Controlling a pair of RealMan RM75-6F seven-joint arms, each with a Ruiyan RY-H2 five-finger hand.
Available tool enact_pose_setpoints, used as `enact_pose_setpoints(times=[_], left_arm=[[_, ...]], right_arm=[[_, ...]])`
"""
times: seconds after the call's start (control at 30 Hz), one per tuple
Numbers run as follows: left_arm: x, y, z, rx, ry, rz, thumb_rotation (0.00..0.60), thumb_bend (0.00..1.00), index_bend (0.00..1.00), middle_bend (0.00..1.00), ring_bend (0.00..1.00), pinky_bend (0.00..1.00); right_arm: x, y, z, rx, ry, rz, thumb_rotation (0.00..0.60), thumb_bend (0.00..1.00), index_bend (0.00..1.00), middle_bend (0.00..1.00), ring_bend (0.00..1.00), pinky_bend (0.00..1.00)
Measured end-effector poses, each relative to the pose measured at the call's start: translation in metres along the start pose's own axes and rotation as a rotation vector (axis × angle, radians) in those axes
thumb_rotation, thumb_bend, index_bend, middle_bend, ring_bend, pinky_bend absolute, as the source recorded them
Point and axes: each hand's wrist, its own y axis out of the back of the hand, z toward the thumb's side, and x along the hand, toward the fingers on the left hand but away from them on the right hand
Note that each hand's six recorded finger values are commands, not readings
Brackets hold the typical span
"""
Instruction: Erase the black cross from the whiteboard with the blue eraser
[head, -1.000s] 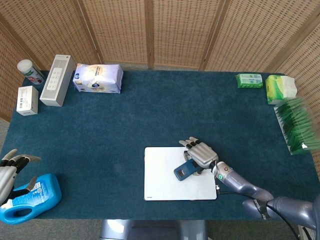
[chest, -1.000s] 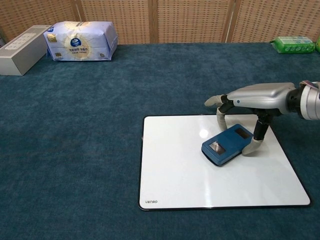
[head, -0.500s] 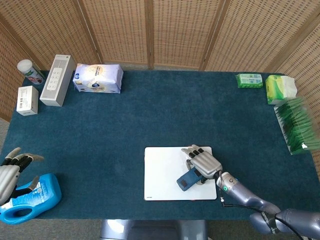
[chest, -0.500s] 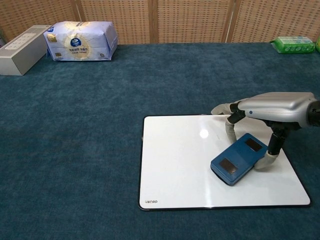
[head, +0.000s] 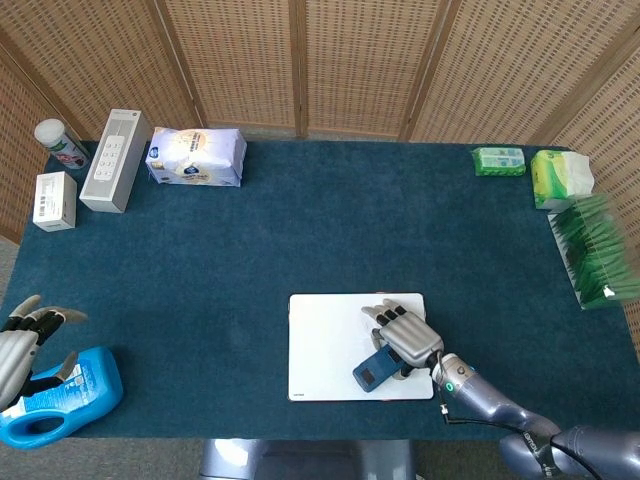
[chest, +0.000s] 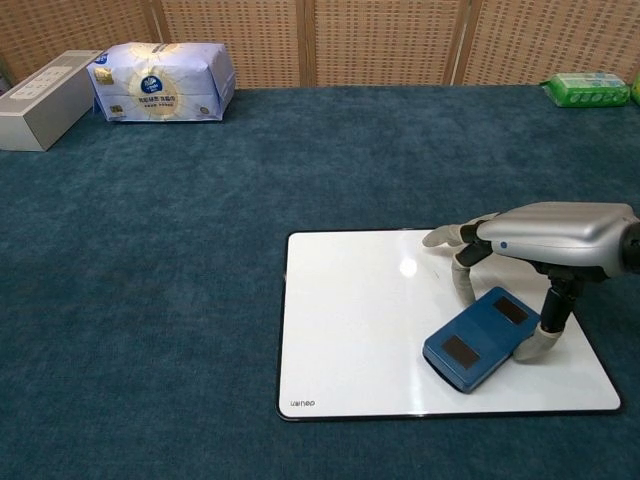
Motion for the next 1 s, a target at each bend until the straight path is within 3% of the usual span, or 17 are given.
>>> enact_pose_setpoints(times=[0.67,1.0], left_arm=[[-0.007,0.003,-0.005,0.002,0.023,0.010,0.600,0.49,0.27,0.29,0.23,0.07],[-0.003,0.002,-0.002,0.001,0.010,0.008,0.600,0.49,0.27,0.29,0.23,0.07]], right_arm=[[-0.050,0.025,0.015,0.019,0.055,-0.011,0.600,0.03,0.67,0.06,0.00,0.00],[-0.039,0.015,-0.002,0.003,0.014,0.010,0.600,0.03,0.67,0.06,0.00,0.00]])
